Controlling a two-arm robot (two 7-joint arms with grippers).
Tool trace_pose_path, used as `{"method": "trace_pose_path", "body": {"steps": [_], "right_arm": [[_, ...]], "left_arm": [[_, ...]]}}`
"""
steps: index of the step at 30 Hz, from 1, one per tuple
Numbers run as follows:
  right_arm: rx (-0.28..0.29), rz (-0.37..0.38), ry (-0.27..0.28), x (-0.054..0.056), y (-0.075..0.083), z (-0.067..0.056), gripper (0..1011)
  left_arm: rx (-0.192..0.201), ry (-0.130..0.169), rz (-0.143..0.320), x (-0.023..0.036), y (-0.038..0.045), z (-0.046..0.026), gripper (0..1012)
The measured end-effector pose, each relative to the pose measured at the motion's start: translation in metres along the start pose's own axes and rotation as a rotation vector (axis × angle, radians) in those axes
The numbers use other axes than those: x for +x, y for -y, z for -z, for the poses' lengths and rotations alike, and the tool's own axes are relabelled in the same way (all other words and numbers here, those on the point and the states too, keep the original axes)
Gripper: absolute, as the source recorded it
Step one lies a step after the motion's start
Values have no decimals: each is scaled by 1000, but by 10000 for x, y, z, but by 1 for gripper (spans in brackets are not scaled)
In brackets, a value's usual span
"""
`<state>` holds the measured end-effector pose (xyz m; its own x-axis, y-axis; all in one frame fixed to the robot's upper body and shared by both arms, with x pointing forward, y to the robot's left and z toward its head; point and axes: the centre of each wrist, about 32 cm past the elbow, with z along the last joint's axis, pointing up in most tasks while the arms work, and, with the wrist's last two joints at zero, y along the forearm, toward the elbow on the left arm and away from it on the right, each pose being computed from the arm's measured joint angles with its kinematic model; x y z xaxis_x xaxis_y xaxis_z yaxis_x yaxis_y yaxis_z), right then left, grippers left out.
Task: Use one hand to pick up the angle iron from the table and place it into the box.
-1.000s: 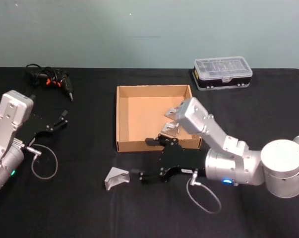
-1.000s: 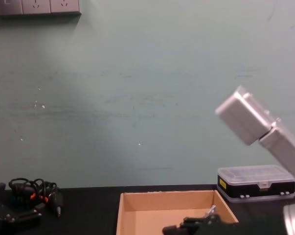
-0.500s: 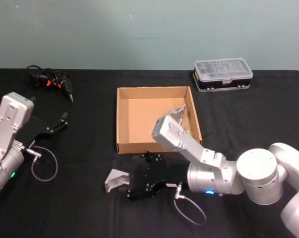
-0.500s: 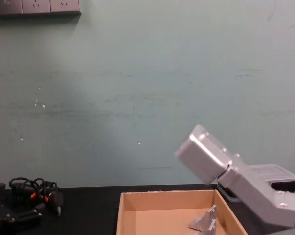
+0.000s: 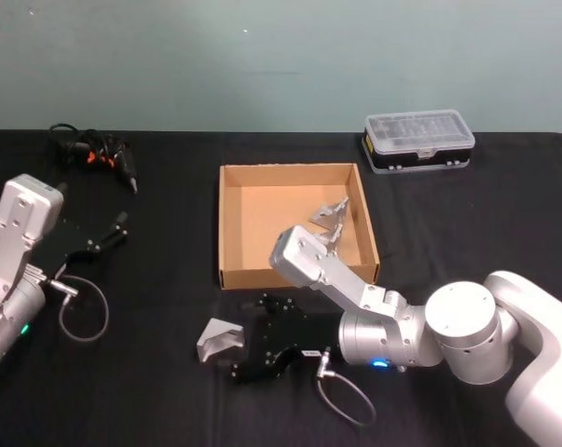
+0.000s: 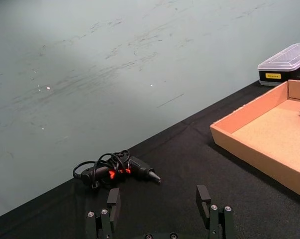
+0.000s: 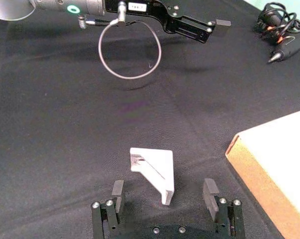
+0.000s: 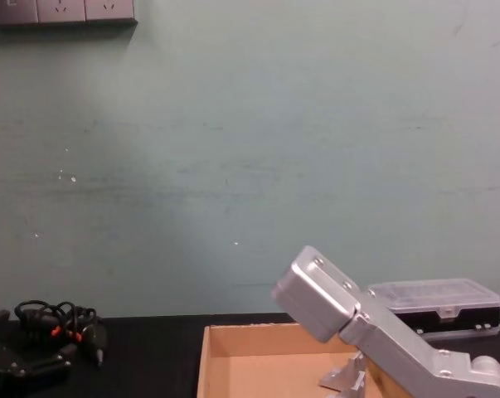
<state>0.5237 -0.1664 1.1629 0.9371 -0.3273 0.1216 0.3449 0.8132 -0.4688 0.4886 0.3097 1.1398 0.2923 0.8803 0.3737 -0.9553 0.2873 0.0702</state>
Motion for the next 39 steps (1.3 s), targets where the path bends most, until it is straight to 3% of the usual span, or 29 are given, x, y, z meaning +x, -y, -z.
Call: {"method": "trace_pose_path", "body": {"steps": [8,12,21,39], "right_arm": [[0,-4,-1,21,-49,-2,994],[1,-6,0,27,-61,0,919],[2,-12,6,39,-74,3,682],[-4,-11,9,54,-82,-7,88]], "left_arm": [[0,0,0,0,0,0,1000],[0,0,0,0,0,0,1000],[0,0,0,0,0,0,1000],[0,0,0,0,0,0,1000]]}}
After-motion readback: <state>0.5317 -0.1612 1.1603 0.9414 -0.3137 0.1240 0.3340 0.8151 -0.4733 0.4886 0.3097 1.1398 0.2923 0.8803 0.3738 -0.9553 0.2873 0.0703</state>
